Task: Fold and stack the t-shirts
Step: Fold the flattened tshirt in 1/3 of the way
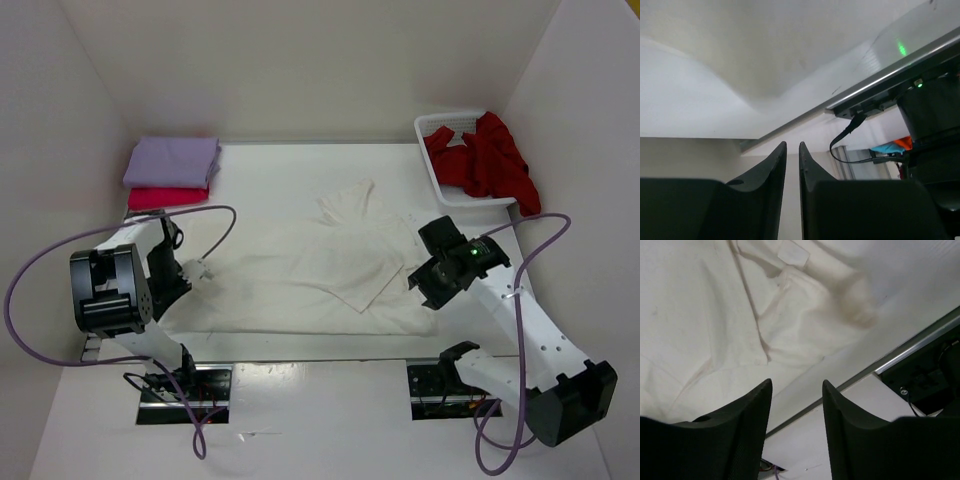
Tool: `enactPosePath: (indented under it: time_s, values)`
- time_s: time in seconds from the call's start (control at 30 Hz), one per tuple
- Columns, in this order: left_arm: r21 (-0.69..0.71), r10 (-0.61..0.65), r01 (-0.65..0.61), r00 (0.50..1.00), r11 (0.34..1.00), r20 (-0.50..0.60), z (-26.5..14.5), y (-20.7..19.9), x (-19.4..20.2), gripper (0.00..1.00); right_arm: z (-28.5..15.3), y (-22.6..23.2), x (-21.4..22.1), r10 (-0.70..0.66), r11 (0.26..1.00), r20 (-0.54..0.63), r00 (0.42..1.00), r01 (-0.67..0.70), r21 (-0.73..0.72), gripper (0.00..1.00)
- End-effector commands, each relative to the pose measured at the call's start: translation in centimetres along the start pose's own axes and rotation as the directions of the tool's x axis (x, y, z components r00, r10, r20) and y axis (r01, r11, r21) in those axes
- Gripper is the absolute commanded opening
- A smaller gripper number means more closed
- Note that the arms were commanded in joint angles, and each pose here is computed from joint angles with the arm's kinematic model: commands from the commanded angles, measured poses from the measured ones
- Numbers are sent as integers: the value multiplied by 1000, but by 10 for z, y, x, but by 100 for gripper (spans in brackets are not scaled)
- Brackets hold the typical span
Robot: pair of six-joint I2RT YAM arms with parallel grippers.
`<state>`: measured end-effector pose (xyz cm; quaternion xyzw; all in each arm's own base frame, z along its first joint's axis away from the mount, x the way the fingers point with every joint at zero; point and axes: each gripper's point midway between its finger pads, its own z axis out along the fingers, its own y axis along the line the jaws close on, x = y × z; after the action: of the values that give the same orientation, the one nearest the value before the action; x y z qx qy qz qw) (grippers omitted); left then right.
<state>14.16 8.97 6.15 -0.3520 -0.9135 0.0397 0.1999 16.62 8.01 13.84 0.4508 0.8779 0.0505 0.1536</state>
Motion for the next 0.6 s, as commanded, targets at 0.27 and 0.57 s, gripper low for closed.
enactPosePath:
  time_s: [0.27, 0.57]
  values:
    - [28, -94, 98, 989, 995, -118, 4, 5, 55, 31, -25, 4, 9, 107, 989, -51, 993, -112, -100, 52]
    - [-439, -174, 324, 921, 838, 348, -180, 128, -2, 46, 28, 67, -2, -114, 988, -30, 993, 110, -112, 1]
